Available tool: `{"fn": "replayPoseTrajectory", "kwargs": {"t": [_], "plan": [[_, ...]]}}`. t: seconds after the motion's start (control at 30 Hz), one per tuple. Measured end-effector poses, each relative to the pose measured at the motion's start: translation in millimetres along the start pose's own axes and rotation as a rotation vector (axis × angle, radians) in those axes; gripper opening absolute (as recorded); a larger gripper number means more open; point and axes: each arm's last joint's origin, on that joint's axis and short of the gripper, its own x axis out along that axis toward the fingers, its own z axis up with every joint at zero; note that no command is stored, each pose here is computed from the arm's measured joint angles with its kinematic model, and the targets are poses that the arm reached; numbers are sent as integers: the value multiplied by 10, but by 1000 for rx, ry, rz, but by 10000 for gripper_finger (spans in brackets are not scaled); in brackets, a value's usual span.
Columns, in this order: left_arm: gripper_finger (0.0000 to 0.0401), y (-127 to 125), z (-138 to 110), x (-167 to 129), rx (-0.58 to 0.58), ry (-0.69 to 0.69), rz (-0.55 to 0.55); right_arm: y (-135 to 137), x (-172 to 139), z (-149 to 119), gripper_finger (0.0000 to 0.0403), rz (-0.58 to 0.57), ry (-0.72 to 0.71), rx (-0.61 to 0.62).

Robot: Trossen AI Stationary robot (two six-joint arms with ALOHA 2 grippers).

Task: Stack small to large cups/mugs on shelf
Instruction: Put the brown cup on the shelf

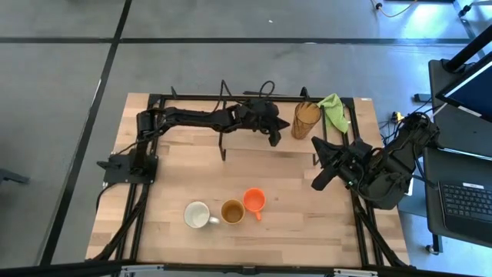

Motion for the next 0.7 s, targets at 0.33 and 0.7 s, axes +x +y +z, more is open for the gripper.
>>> {"fn": "replayPoseTrajectory", "kwargs": {"t": [0.33,0.7], "plan": [[2,15,-102,89,-47,13,-72,11,1,-2,5,0,0,10],[2,32,-174,198,-83,-27,-123,13,1,-8,5,0,0,15]]}}
